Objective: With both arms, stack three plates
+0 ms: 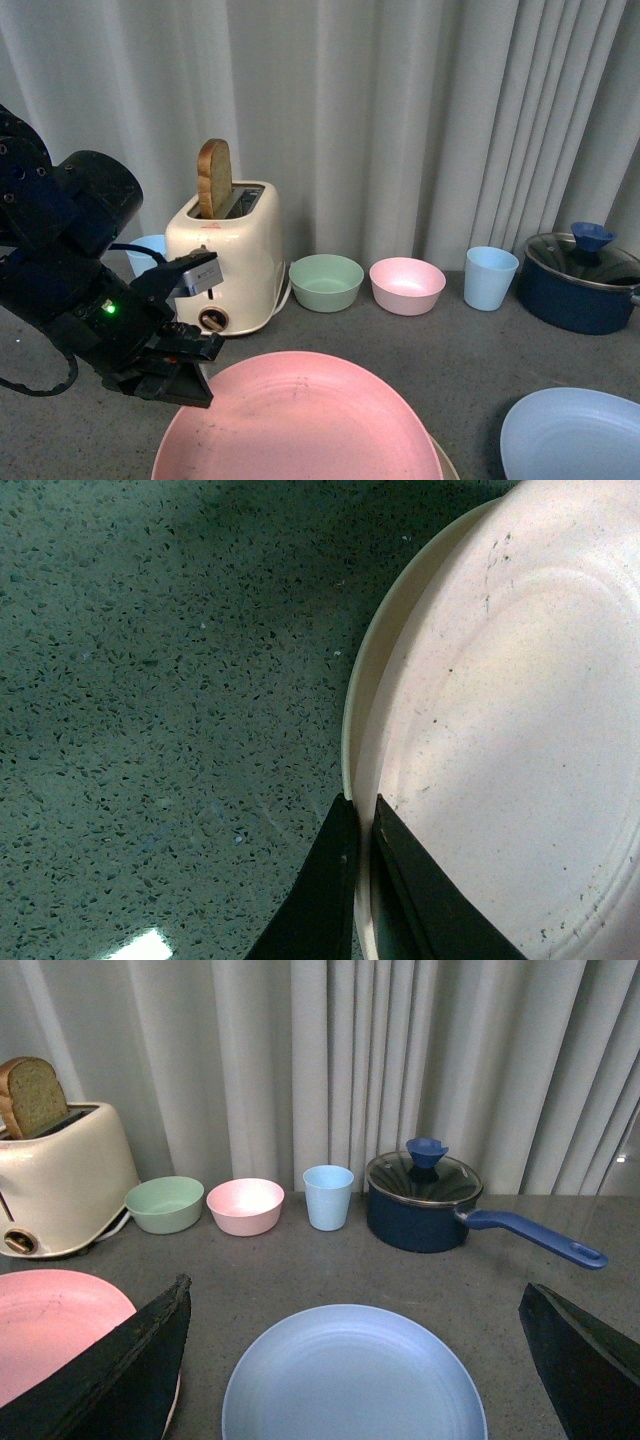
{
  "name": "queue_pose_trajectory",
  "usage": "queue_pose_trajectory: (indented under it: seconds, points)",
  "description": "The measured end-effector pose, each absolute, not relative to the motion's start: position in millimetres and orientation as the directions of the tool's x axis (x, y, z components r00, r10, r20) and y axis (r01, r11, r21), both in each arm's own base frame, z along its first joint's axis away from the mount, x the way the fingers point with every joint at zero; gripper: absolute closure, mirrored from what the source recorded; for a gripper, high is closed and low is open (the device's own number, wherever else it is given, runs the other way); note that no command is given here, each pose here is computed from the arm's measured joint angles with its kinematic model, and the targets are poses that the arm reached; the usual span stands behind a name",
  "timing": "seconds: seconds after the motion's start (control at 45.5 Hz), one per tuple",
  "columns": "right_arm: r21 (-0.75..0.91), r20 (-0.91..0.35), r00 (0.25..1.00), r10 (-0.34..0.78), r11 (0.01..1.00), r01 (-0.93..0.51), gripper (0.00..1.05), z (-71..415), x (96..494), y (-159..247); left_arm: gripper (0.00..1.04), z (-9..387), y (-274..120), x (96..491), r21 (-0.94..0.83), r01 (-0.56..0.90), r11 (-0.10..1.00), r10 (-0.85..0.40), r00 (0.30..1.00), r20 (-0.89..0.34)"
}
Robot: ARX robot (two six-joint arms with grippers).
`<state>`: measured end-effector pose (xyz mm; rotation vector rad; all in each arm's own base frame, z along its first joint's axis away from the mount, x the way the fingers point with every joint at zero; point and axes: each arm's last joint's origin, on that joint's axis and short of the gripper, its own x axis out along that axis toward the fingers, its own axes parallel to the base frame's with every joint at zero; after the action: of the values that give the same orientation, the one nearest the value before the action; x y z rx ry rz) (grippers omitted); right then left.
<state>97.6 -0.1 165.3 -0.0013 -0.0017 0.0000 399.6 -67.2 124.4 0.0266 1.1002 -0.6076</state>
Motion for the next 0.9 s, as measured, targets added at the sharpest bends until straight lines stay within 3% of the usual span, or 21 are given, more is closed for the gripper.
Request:
queue_pose_trajectory:
  seconds: [0.769, 0.901]
  points:
    - [-0.001, 0.002, 1.000, 0.000, 1.000, 0.000, 0.07, 165.3, 97.6, -0.1, 1.02, 113.5, -87.1, 395.0, -0.265, 0.477, 0.838, -0.440, 0.302, -0.846]
    - [-0.001, 0.002, 1.000, 0.000, 1.000, 0.000, 0.07, 165.3, 97.6, -0.1, 0.81, 113.7, -87.2, 395.1, -0.279, 0.461, 0.842, -0.445, 0.302, -0.843]
